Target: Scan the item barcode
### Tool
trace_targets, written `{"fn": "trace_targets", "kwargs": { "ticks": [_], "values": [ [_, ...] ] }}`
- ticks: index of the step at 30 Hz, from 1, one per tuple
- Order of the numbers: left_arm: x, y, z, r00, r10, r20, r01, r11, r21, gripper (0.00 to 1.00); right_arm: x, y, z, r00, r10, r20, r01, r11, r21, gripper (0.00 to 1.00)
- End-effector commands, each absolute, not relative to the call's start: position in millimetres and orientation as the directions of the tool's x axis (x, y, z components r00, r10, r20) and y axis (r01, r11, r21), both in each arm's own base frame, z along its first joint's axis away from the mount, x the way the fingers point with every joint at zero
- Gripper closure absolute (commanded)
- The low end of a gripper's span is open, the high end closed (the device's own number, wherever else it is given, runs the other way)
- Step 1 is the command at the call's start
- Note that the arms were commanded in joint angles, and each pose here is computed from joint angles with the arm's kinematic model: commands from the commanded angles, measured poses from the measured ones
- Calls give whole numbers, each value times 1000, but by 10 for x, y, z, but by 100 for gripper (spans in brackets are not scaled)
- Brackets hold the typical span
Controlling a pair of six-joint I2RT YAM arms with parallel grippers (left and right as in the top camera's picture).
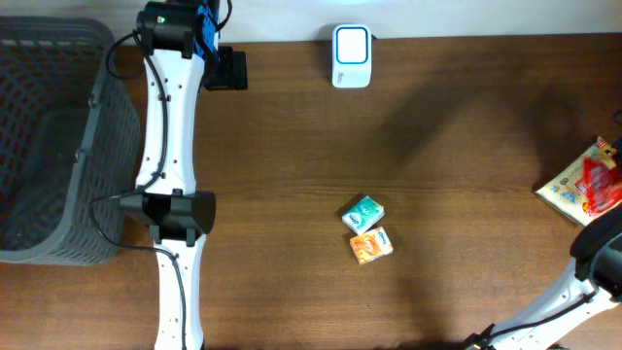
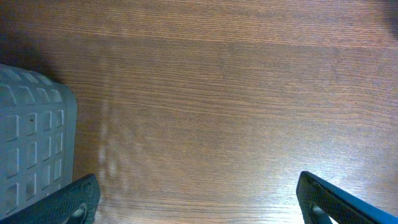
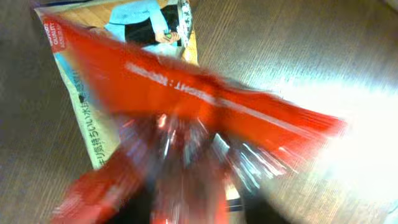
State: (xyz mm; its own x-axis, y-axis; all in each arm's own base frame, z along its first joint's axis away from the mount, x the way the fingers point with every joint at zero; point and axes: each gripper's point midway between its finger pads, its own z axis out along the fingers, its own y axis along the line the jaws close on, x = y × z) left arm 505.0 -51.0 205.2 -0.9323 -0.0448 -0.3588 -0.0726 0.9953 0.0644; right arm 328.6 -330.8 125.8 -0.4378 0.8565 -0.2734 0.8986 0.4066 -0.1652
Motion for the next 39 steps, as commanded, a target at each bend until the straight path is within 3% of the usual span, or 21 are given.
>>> {"fn": "trace_targets", "kwargs": {
  "ticks": [1, 8, 11, 14, 17, 20, 23, 29, 35, 39],
  "values": [
    [5070, -498, 1936, -940, -54, -336, -79, 995, 61, 1, 3316, -3280, 1311, -472, 836, -278, 881, 443, -165, 28],
    [5070, -494, 1936, -940, -55, -336, -80, 995, 61, 1, 3355, -3184, 1955, -456, 826, -332, 887, 454, -88, 15],
    [5070, -496, 1936, -940, -54, -336, -79, 995, 61, 1, 3624, -2826, 2339, -463, 829, -313, 840, 523, 143, 11],
    [5070, -494, 1936, -940, -55, -336, -80, 995, 61, 1, 3886, -2284, 2519, -521, 828, -208, 732, 559, 390, 6],
    [5070, -494, 1936, -940, -55, -336, -80, 995, 61, 1, 4060, -1534, 2571, -699, 708, -99, 553, 623, 553, 0],
    [5070, -494, 1936, -940, -54, -336, -79, 995, 61, 1, 4103, -889, 2449, -855, 513, -78, 397, 743, 539, 1],
    [5070, -494, 1936, -940, -55, -336, -80, 995, 61, 1, 4107, -412, 2244, -912, 409, -25, 351, 811, 468, 1],
    [5070, -494, 1936, -940, -55, -336, -80, 995, 61, 1, 4018, -117, 2156, -897, 442, -21, 425, 875, 233, 1],
    [5074, -498, 1937, -940, -55, -337, -79, 995, 59, 1, 3684, -50, 2683, -908, 388, -157, 345, 906, 245, 1],
    [5101, -696, 1942, -940, -55, -338, -42, 998, -46, 1, 3196, -22, 2653, -926, 357, -121, 326, 920, 217, 1]
  ]
}}
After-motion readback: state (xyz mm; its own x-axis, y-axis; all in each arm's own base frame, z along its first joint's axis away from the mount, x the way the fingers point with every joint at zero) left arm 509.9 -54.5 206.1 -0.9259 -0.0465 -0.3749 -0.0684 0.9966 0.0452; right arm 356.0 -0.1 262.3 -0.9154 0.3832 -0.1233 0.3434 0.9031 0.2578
